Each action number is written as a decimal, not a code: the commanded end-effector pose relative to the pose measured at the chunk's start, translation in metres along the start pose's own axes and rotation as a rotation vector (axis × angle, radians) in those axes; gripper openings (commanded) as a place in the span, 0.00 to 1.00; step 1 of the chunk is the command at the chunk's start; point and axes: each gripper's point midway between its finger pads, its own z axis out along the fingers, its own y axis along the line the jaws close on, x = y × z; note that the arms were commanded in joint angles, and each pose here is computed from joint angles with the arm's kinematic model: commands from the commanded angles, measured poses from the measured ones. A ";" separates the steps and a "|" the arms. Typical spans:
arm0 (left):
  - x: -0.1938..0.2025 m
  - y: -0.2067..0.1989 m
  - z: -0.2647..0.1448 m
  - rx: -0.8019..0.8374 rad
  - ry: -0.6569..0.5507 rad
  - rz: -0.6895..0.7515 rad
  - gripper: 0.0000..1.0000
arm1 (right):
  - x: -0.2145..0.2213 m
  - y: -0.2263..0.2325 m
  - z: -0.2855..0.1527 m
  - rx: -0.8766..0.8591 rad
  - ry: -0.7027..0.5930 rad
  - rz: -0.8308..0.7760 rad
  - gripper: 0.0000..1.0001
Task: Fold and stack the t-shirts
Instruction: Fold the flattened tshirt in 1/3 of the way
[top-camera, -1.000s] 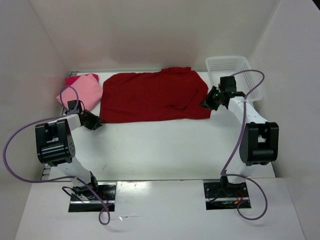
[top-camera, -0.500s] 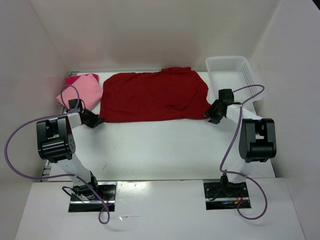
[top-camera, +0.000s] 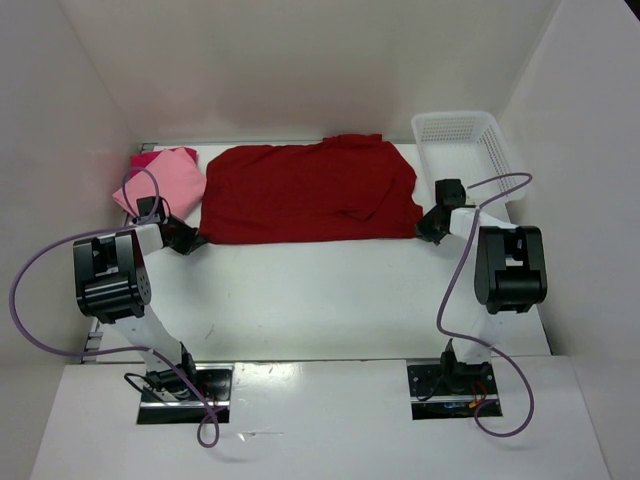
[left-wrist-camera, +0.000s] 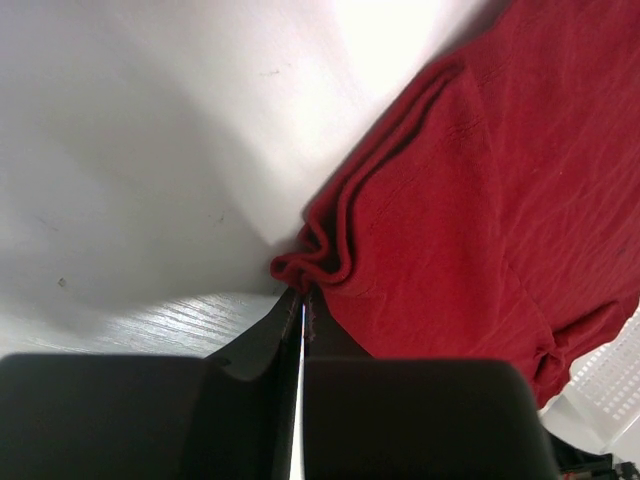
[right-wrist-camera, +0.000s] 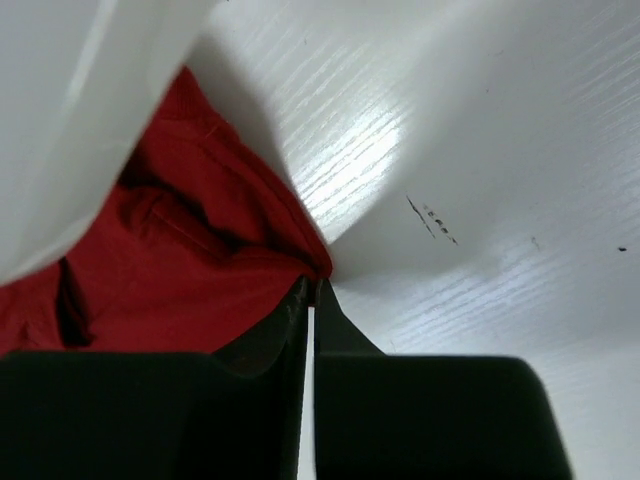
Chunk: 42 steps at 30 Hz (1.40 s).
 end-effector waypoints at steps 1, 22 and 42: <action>-0.001 0.004 0.003 -0.012 0.000 0.046 0.00 | -0.011 0.012 0.009 -0.013 -0.051 0.014 0.01; 0.089 0.054 -0.093 -0.078 0.161 0.049 0.00 | 0.043 -0.069 -0.126 -0.043 0.149 0.144 0.00; 0.082 0.036 -0.148 -0.138 0.134 0.062 0.82 | 0.031 -0.065 -0.182 0.044 0.086 -0.083 0.46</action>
